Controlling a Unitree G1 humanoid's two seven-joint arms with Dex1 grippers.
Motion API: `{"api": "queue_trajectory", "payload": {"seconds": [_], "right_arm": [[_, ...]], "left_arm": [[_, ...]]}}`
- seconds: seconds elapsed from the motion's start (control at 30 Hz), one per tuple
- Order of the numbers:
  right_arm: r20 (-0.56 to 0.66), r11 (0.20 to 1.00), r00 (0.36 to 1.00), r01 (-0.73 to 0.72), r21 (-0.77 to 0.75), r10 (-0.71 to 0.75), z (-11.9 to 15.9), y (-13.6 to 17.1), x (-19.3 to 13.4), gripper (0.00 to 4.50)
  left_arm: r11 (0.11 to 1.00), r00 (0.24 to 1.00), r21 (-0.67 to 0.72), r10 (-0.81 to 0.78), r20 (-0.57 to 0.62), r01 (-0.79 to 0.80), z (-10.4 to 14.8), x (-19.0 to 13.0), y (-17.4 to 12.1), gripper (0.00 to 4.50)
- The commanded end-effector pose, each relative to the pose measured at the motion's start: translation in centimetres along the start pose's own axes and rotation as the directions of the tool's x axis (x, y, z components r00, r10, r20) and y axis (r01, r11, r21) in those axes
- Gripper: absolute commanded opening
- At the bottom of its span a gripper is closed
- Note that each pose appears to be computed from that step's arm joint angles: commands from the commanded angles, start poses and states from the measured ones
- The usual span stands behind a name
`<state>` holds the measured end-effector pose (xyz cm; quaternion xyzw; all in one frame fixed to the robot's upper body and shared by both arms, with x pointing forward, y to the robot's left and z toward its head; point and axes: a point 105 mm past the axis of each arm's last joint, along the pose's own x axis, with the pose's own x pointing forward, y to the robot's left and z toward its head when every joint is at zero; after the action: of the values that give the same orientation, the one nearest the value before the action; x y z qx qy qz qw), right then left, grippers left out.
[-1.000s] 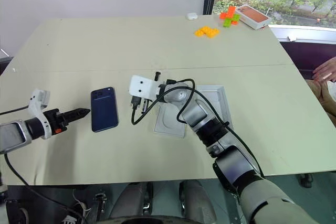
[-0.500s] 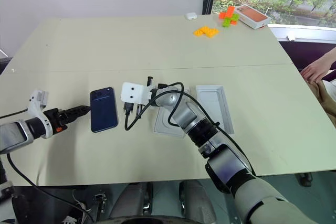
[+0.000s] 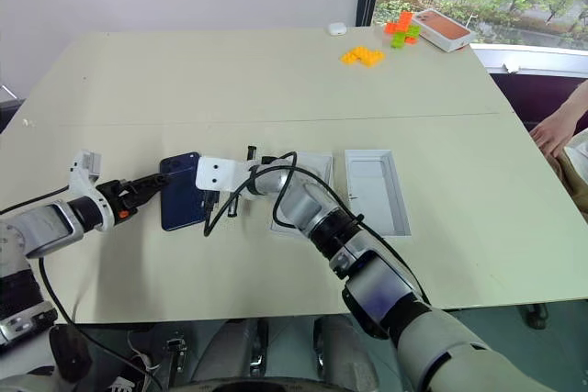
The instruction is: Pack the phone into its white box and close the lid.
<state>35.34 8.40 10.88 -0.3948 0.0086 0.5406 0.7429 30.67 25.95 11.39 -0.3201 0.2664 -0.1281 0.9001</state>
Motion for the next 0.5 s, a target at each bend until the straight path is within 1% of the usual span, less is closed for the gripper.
{"api": "queue_trajectory", "payload": {"seconds": [0.03, 0.17, 0.33, 0.4, 0.5], "right_arm": [[-0.004, 1.0, 1.0, 0.006, -0.009, -0.006, 1.1, -0.8, 0.2, 0.0], [-0.016, 1.0, 1.0, -0.024, 0.01, 0.024, 0.9, -0.3, 0.3, 0.0], [-0.044, 0.997, 0.996, -0.08, -0.01, 0.079, 0.1, 0.6, 0.1, 0.0], [-0.061, 0.993, 0.992, -0.112, -0.024, 0.111, -0.4, 1.2, 0.0, 0.0], [-0.079, 0.992, 0.989, -0.124, -0.015, 0.123, -0.9, 1.5, -0.2, 0.0]], "left_arm": [[0.999, 0.998, -0.005, 0.039, -0.048, -0.039, -1.1, 0.8, 0.6, 3.97], [0.999, 0.997, 0.014, 0.049, -0.064, -0.048, -1.5, 1.7, 0.5, 3.97], [1.0, 0.996, 0.024, 0.023, -0.087, -0.021, -1.8, 2.7, -0.2, 3.97], [0.999, 0.993, 0.045, 0.01, -0.117, -0.005, -2.3, 3.0, -0.6, 3.97], [0.998, 0.989, 0.064, -0.01, -0.147, 0.02, -2.8, 3.4, -1.2, 3.97]]}}
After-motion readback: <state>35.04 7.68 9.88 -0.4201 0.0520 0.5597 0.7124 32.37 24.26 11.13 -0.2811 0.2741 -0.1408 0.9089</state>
